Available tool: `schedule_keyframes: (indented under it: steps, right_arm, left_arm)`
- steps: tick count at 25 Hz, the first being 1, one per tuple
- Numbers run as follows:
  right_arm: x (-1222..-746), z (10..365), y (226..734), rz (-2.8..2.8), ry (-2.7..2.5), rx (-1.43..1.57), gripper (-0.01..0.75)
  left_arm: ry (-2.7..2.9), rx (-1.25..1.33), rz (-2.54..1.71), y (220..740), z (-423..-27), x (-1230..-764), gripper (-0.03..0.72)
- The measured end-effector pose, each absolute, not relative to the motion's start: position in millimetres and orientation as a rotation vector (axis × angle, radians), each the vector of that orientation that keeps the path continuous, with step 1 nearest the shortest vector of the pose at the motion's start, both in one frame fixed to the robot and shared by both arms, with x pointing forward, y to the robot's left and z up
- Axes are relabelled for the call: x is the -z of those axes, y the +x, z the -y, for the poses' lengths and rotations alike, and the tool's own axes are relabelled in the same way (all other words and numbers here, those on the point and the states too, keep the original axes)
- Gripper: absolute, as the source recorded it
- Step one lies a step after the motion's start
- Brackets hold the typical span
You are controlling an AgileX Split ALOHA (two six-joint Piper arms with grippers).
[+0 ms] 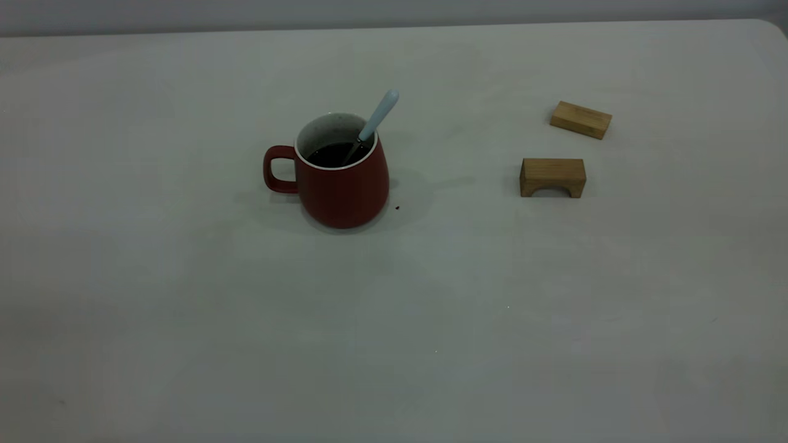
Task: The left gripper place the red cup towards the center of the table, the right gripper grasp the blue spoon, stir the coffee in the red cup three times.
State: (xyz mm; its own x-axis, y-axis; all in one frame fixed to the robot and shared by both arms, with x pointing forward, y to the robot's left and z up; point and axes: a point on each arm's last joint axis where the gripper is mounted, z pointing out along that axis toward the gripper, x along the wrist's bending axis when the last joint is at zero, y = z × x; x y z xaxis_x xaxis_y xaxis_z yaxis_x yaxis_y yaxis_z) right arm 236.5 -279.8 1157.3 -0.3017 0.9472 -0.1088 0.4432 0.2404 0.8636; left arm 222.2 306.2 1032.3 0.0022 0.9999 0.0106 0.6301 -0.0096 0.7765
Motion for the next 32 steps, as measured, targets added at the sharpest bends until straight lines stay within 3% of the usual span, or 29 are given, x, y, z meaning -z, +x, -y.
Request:
schedule_keyframes:
  steps: [12, 25, 32]
  right_arm:
    - [-1099, 288, 210, -1.589, 1.497, -0.868, 0.236]
    - [-1042, 296, 236, -1.561, 1.656, -0.812, 0.237]
    - [-1038, 297, 237, -1.624, 1.621, -0.819, 0.237]
  left_arm:
    - [1.700, -0.815, -1.688, 222, -306, -1032, 0.246]
    - [1.700, -0.815, -1.688, 222, -306, -1032, 0.246]
    - [1.700, -0.815, -1.688, 222, -306, -1032, 0.246]
